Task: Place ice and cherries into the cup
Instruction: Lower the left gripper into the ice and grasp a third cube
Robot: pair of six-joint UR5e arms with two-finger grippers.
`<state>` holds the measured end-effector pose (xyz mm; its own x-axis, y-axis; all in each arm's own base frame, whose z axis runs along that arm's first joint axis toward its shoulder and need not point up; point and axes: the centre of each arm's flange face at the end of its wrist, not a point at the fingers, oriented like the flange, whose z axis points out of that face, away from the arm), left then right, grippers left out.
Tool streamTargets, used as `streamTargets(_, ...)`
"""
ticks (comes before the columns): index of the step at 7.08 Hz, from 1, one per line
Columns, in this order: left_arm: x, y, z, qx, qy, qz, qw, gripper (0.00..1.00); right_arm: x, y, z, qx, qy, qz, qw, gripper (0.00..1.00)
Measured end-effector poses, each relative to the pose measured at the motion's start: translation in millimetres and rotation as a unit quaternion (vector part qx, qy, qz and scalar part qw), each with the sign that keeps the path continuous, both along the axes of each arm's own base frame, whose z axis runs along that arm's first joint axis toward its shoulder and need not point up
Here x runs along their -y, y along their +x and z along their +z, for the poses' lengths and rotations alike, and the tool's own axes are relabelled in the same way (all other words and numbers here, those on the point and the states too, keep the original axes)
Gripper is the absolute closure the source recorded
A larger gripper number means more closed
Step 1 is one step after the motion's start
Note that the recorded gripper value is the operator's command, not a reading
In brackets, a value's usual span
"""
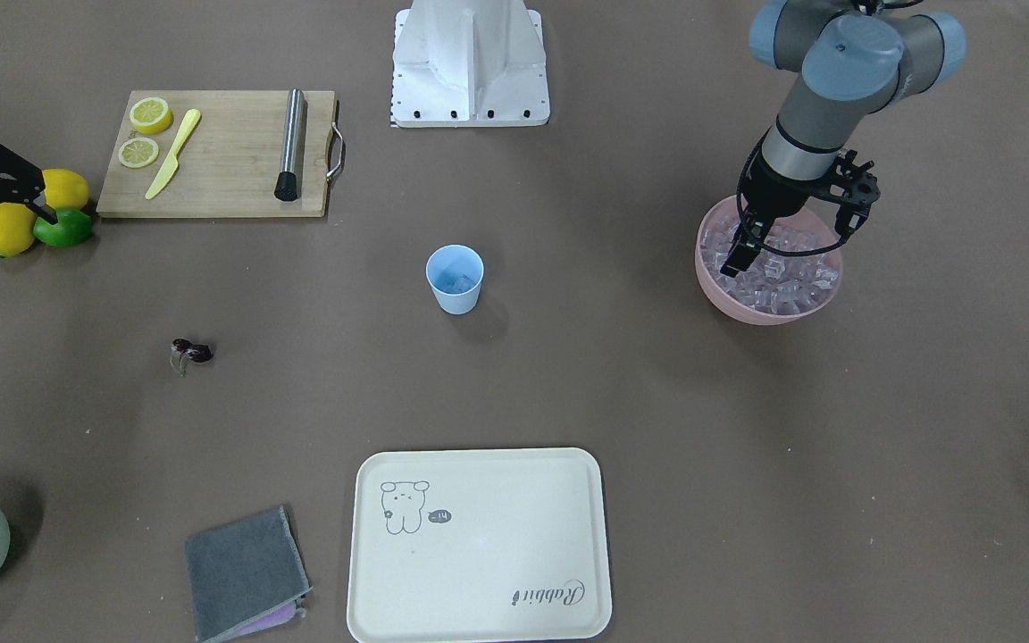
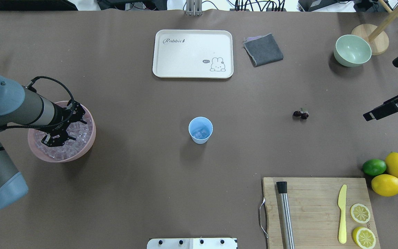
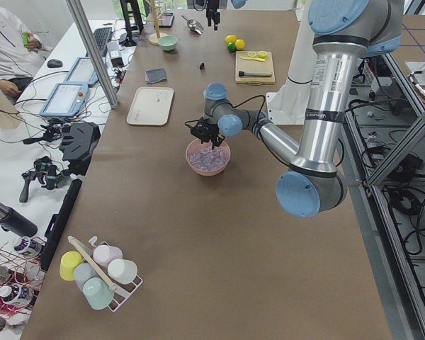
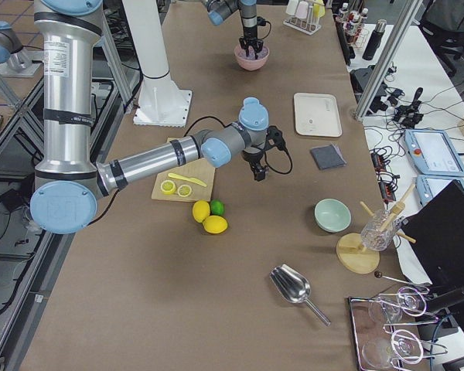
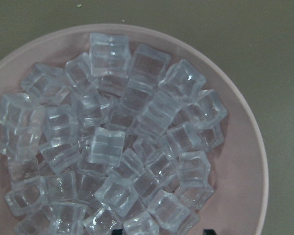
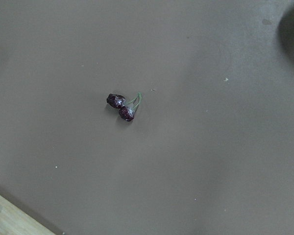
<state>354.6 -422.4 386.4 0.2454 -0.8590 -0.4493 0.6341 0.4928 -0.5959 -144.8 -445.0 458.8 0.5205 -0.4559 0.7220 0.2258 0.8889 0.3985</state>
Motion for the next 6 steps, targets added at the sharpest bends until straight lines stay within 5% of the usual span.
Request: streamTargets(6,-13,16,10,0.011,-0.002,0.011,0.9999,0.44,-2,1,2,0.004,-0.006,-0.002,1.0,0.01)
